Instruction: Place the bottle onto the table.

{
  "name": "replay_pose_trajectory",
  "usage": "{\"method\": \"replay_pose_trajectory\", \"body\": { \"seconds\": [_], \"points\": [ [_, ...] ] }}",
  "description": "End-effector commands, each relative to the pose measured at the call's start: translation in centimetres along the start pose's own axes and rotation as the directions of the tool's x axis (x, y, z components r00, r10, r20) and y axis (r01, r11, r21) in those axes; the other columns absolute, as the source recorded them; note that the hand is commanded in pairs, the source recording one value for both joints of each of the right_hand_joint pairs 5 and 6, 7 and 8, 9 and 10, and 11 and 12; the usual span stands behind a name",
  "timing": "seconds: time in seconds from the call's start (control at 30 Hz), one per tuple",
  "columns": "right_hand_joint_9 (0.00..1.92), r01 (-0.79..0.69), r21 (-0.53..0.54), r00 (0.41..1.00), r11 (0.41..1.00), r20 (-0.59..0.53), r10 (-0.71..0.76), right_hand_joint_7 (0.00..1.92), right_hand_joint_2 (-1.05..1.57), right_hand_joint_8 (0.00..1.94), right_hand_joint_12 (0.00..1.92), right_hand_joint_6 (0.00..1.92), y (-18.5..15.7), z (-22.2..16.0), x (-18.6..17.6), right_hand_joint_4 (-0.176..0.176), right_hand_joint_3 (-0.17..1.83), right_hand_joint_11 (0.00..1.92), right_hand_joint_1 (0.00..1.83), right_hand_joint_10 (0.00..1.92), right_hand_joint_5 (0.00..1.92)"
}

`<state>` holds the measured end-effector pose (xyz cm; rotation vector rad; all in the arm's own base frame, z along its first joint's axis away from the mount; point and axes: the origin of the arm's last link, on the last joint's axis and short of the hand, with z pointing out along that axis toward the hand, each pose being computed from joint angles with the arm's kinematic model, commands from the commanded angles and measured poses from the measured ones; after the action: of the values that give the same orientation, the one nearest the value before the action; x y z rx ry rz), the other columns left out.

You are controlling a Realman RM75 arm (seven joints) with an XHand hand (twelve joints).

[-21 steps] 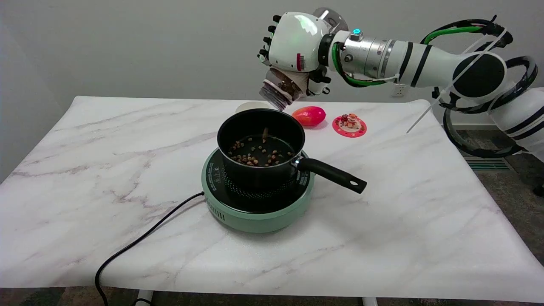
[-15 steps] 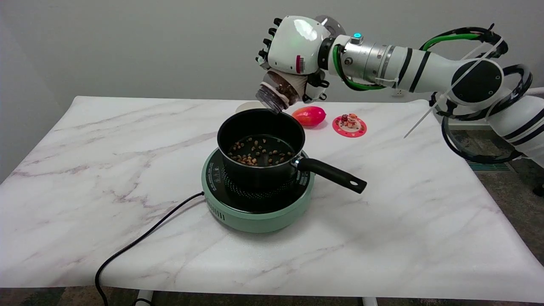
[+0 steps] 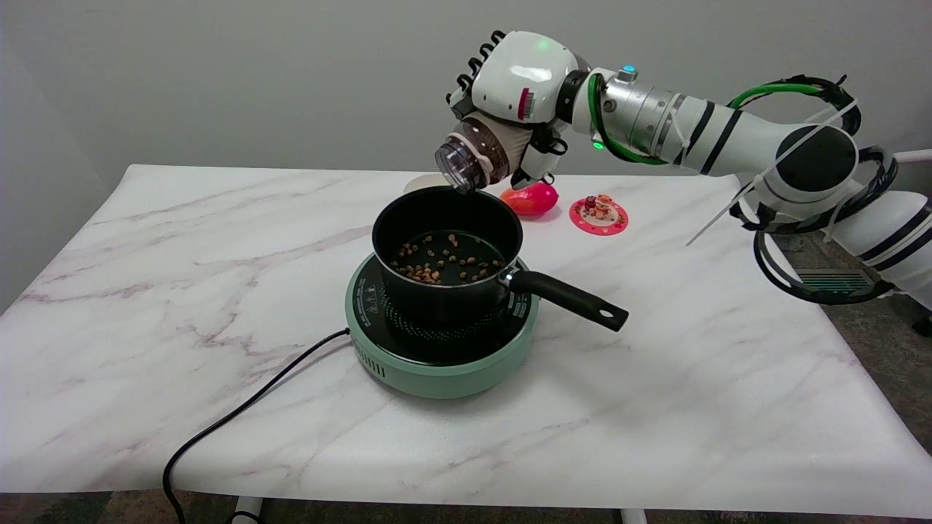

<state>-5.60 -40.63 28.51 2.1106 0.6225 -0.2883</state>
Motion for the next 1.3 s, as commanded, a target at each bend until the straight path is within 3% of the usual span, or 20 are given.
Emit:
{"method": "replay_pose_trajectory", "body": {
  "seconds": [0.03,0.33,0.77,1.0,1.1,1.17,1.2,1.23,1.3],
  "points": [
    [1.31,-0.235,-0.173,0.972,0.956,-0.040,0.232,1.70,0.83,1.70,1.16,1.50,2.4,-2.2,-2.1,0.000,0.66,1.16,1.44,1.31,1.50],
    [1.30,-0.400,-0.367,0.915,0.840,-0.099,0.392,1.68,0.79,1.68,1.15,1.45,5.3,-6.0,-4.8,0.000,0.69,1.15,1.45,1.30,1.45],
    [1.29,-0.636,-0.529,0.756,0.562,-0.280,0.592,1.67,0.72,1.67,1.14,1.42,8.3,-14.1,-8.7,0.000,0.75,1.14,1.46,1.29,1.42],
    [1.29,-0.747,-0.517,0.637,0.418,-0.378,0.672,1.68,0.73,1.68,1.14,1.43,8.3,-16.8,-10.9,0.000,0.75,1.14,1.47,1.29,1.43],
    [1.30,-0.812,-0.471,0.556,0.346,-0.441,0.704,1.69,0.75,1.69,1.15,1.45,8.0,-17.7,-12.1,0.000,0.74,1.15,1.46,1.30,1.45],
    [1.31,-0.869,-0.401,0.473,0.292,-0.496,0.728,1.70,0.77,1.70,1.15,1.47,7.7,-18.4,-13.0,0.000,0.72,1.15,1.46,1.31,1.47],
    [1.32,-0.910,-0.209,0.415,0.358,-0.423,0.806,1.70,0.79,1.70,1.16,1.48,4.6,-14.5,-8.7,0.000,0.71,1.16,1.46,1.32,1.48],
    [1.33,-0.897,-0.355,0.425,0.263,-0.527,0.736,1.71,0.82,1.71,1.16,1.50,7.4,-18.8,-13.7,0.000,0.69,1.16,1.46,1.33,1.50],
    [1.34,-0.913,-0.331,0.393,0.239,-0.557,0.732,1.73,0.89,1.73,1.17,1.53,7.2,-19.4,-14.5,0.000,0.64,1.17,1.44,1.34,1.53]
  ]
}}
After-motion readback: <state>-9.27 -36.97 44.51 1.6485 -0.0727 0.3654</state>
